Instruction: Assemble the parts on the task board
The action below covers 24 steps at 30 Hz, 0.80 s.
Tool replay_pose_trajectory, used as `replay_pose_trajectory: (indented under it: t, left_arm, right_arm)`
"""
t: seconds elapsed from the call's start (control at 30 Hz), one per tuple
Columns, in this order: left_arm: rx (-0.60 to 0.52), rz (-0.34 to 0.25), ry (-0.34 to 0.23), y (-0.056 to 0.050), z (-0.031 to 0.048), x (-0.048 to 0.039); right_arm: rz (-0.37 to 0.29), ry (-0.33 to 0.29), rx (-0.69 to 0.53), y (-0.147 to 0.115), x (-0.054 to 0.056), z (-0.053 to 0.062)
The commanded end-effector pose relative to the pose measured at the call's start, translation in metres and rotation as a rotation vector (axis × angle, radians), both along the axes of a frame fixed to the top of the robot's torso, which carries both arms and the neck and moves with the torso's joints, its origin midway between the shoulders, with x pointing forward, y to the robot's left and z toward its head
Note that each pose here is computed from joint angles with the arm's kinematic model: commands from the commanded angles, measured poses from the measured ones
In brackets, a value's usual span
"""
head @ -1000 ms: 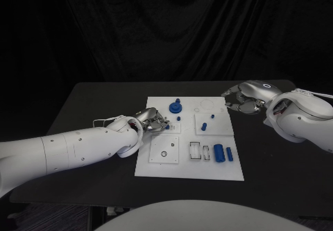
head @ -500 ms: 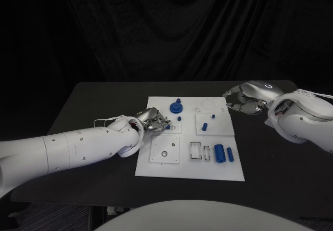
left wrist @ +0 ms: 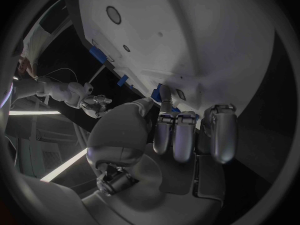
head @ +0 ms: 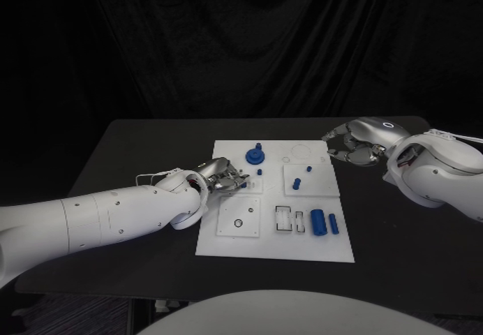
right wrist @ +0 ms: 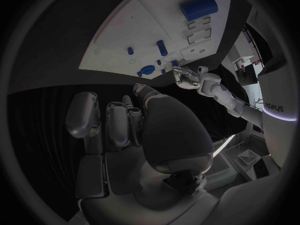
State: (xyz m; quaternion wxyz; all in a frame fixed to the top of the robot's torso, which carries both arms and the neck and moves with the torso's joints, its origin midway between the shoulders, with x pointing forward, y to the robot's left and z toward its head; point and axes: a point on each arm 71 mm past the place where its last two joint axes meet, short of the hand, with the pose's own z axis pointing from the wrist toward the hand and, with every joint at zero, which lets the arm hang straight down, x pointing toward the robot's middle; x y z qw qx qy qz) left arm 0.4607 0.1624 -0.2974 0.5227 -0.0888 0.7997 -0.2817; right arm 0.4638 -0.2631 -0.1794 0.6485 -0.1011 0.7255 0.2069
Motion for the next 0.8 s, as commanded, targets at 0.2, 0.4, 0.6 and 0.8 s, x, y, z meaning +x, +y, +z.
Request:
replay_pose_trajectory:
  t: [0.2,0.4,0.6,0.8]
  left_arm:
    - [-0.004,-0.024,0.010,-0.0009,-0.0027,-0.0022]
    - [0.002,-0.022,0.017,0.0002,-0.0037,-0.0019]
    - [0.001,-0.024,0.015,0.0004,-0.0039,-0.0019]
    - [-0.012,-0.039,-0.001,-0.0006,-0.0027,-0.0017]
  right_arm:
    - [-0.009,0.002,-0.001,-0.0010,-0.0001,-0.0017]
    - [-0.008,0.002,0.000,-0.0009,-0.0003,-0.0018]
    - [-0.008,0.002,0.000,-0.0010,-0.0004,-0.0018]
    - [-0.009,0.003,0.000,-0.0012,-0.0005,-0.0019]
